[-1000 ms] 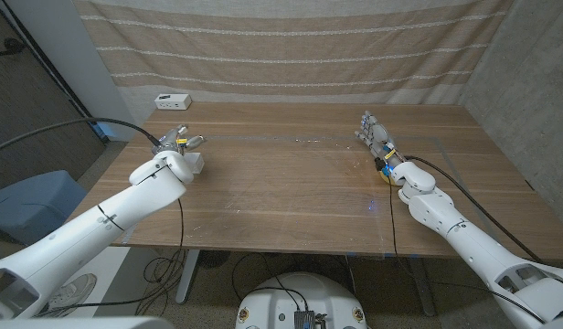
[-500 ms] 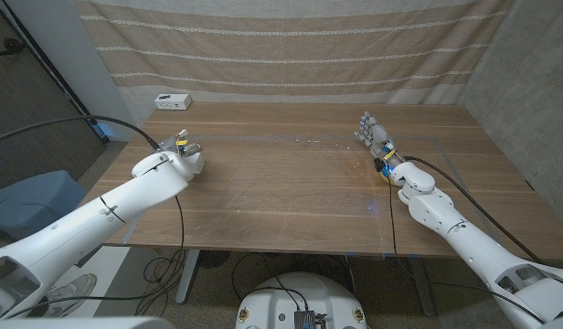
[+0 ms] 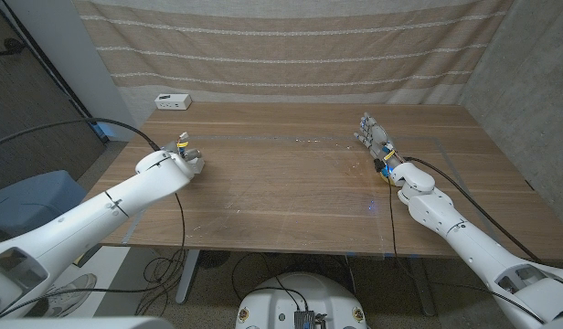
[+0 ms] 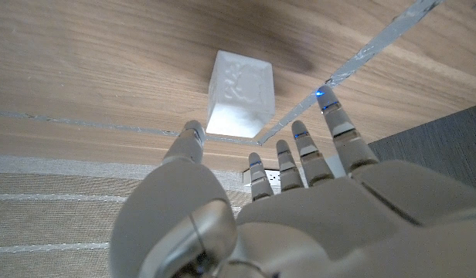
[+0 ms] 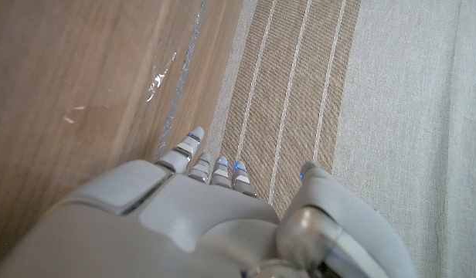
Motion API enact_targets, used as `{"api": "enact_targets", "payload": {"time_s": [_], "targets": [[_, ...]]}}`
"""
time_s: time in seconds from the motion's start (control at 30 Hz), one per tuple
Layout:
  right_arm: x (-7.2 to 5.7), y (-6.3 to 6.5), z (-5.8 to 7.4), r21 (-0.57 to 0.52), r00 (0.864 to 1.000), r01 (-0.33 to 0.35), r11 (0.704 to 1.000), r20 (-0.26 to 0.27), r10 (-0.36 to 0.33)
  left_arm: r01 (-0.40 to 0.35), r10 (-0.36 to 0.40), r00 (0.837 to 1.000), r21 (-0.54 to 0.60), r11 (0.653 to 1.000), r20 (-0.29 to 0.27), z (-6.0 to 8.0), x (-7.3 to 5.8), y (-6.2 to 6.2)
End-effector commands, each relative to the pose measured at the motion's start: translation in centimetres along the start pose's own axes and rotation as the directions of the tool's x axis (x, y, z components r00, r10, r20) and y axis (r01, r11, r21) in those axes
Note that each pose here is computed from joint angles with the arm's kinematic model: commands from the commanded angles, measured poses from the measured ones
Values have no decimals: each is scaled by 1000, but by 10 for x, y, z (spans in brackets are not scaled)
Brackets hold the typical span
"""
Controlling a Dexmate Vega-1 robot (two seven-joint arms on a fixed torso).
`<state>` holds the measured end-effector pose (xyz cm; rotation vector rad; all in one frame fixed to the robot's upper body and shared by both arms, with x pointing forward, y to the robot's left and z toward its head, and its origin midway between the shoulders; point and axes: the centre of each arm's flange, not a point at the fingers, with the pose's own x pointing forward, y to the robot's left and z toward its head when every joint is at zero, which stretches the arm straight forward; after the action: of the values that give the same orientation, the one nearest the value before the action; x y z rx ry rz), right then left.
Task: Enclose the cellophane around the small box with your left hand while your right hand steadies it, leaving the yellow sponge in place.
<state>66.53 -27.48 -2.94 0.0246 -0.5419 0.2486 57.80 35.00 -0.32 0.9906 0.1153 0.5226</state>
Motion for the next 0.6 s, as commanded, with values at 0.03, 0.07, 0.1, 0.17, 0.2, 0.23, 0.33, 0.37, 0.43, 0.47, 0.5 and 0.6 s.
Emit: {"api": "enact_targets", "payload": {"time_s": [0.03,0.07,0.1,0.17,0.2,0.23,0.33,0.37,0.43,0.47,0.5,0.6], "targets": [[-1,-3,-2,3,1000,14,1000,-5,-14,39,-39,999,5,999,23,11,15,-13],[-1,-3,-2,4,1000,15,1000,-5,-15,43,-43,999,8,999,29,13,16,-14],[-1,-3,-2,4,1000,15,1000,-5,-15,48,-49,998,12,999,30,15,17,-15],[-2,-4,-3,5,1000,20,1000,-5,-20,60,-60,998,18,998,34,18,18,-17],[-2,-4,-3,8,1000,23,1000,-6,-23,62,-62,997,21,998,34,19,18,-18],[-3,-5,-3,8,1000,23,1000,-6,-23,65,-66,997,24,998,32,20,19,-18],[-4,-6,-3,8,1000,29,1000,-6,-29,72,-73,997,42,996,17,21,21,-18],[-5,-6,-3,10,999,32,999,-7,-32,72,-73,997,51,996,13,22,21,-19],[-5,-7,-3,10,999,34,999,-6,-34,72,-73,997,64,995,3,22,22,-19],[-5,-7,-3,9,999,36,999,-5,-35,68,-69,998,70,995,5,22,22,-19],[-6,-8,-3,12,999,37,999,-6,-37,62,-62,998,75,995,1,23,22,-19],[-5,-8,-3,12,999,37,999,-8,-37,39,-38,999,84,996,-11,23,22,-21]]}}
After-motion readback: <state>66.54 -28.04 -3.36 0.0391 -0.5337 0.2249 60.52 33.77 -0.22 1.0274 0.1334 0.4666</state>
